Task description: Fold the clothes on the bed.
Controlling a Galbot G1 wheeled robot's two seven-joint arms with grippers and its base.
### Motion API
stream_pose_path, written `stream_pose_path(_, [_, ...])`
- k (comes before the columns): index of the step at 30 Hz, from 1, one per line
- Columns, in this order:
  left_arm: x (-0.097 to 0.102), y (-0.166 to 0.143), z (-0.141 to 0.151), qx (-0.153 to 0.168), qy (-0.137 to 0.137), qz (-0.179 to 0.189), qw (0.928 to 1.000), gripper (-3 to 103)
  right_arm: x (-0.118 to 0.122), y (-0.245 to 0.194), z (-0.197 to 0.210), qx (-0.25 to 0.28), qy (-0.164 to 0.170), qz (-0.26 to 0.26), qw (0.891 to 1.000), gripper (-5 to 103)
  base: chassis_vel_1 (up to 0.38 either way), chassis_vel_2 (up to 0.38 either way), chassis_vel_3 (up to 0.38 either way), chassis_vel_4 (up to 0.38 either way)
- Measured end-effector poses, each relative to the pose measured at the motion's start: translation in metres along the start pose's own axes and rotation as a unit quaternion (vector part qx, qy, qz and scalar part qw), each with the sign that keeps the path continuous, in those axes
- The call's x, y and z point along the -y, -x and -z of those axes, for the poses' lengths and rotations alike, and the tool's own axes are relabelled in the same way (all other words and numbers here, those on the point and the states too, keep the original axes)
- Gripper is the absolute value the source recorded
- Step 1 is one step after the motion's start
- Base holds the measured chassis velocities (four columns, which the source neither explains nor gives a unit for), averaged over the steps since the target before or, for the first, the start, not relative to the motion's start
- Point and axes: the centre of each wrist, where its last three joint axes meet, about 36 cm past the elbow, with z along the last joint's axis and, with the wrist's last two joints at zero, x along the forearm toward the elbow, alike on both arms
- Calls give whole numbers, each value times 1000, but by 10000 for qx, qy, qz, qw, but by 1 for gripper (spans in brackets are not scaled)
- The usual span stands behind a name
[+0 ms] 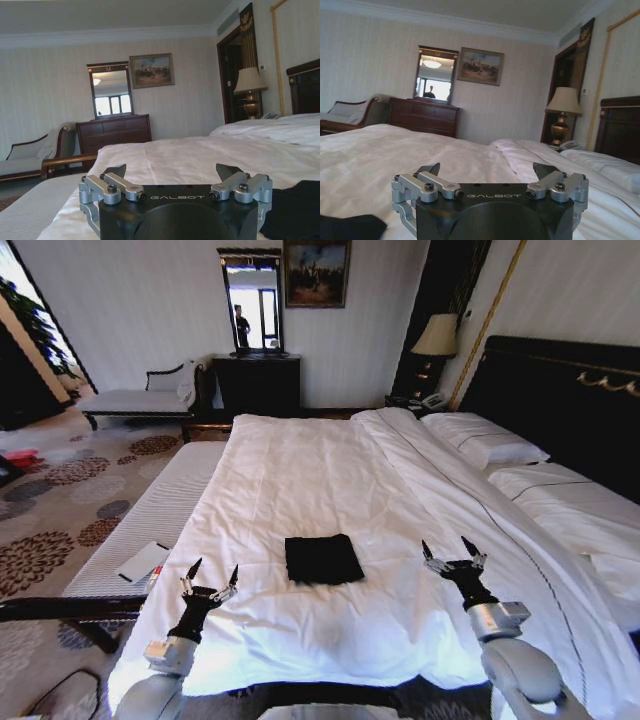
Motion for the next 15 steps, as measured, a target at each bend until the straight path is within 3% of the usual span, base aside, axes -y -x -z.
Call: stream_pose_path(15, [-2, -11, -4, -79, 91, 93, 9999, 100, -5, 0, -2, -1, -47, 202, 9998, 100, 0, 0, 0, 0])
